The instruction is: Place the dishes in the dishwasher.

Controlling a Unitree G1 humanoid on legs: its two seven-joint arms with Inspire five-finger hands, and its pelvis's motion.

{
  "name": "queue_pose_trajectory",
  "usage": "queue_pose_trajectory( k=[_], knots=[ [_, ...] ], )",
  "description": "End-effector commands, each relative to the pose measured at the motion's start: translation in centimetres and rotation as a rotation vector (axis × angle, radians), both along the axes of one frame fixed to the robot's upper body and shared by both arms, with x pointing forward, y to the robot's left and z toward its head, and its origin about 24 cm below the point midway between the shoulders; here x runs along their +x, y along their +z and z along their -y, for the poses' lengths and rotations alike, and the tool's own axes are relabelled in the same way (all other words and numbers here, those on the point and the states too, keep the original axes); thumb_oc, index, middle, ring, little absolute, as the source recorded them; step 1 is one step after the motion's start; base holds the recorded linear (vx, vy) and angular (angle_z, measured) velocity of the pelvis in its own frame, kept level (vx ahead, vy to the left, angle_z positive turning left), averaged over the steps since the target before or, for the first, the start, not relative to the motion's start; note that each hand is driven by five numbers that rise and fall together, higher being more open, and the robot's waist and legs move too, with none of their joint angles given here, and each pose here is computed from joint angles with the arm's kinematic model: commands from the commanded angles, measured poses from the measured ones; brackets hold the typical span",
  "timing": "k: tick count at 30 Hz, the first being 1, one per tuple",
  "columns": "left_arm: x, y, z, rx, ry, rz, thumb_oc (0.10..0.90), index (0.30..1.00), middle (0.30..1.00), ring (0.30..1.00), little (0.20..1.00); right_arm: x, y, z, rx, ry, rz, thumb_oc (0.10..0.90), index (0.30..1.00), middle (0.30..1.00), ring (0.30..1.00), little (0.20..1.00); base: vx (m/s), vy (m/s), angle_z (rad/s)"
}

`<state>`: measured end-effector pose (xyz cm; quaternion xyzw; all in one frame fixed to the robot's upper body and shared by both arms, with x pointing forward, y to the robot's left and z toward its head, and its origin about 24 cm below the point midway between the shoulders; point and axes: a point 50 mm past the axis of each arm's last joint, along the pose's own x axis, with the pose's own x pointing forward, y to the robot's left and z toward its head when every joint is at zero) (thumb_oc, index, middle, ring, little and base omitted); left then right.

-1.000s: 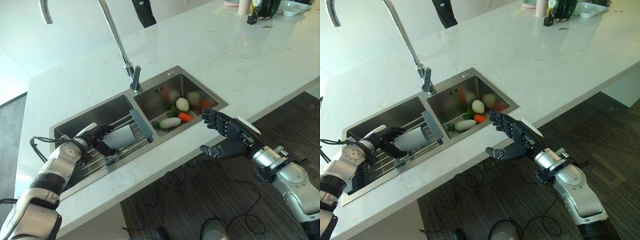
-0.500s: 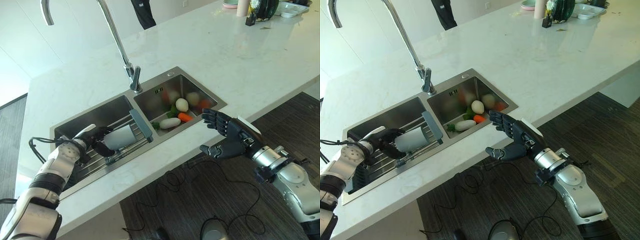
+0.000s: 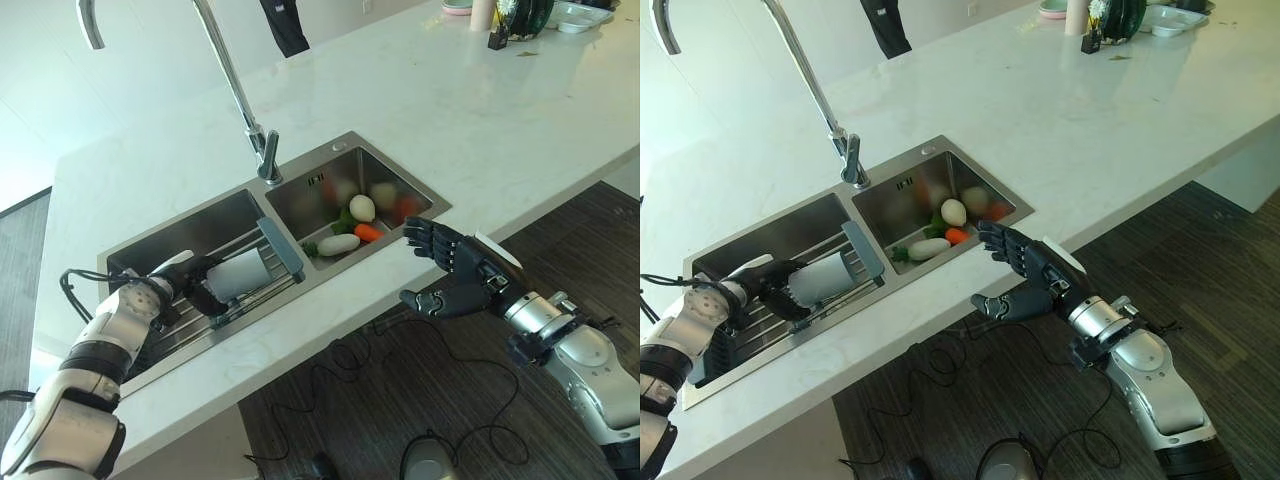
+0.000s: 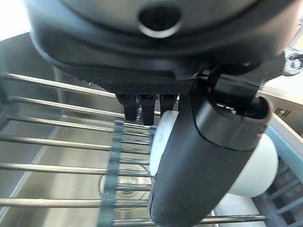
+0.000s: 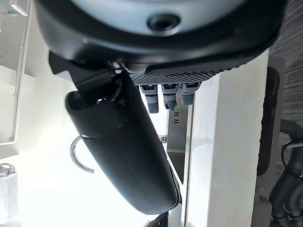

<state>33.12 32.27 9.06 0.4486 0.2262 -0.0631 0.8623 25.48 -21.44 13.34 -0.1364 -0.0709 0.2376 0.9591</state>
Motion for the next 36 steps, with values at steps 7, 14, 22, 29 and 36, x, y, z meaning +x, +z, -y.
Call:
queue_pose_trajectory(
  k=[7, 14, 22, 29, 36],
  knots=[
    [1.8, 5.8, -1.3, 0.062, 0.036, 0.191, 0.8, 0.9, 0.9, 0.9, 0.9, 0.3, 4.5, -1.5, 0.09, 0.095, 0.236, 0.8, 0.9, 0.9, 0.9, 0.9, 0.0, -0.001, -0.01],
    [1.8, 5.3, -1.3, 0.047, 0.045, 0.154, 0.8, 0.9, 0.9, 0.9, 0.9, 0.2, 4.5, -1.4, 0.076, 0.098, 0.233, 0.8, 0.9, 0.9, 0.9, 0.9, 0.01, 0.001, -0.01],
    [1.6, 4.7, -1.4, 0.079, 0.03, 0.149, 0.4, 0.3, 0.3, 0.3, 0.3, 0.1, 4.5, -1.6, 0.078, 0.11, 0.229, 0.8, 0.9, 0.9, 0.9, 0.9, 0.01, 0.002, -0.04],
    [2.0, 5.0, -0.9, 0.108, 0.03, 0.209, 0.4, 0.3, 0.3, 0.3, 0.3, 0.0, 3.9, -1.6, 0.084, 0.111, 0.216, 0.8, 0.9, 0.9, 0.9, 0.9, 0.0, 0.0, 0.0],
    [1.7, 5.2, -1.0, 0.105, 0.028, 0.275, 0.4, 0.3, 0.3, 0.3, 0.3, -0.1, 3.8, -1.5, 0.088, 0.098, 0.212, 0.8, 0.9, 0.9, 0.9, 0.9, 0.0, 0.0, 0.0]
  ],
)
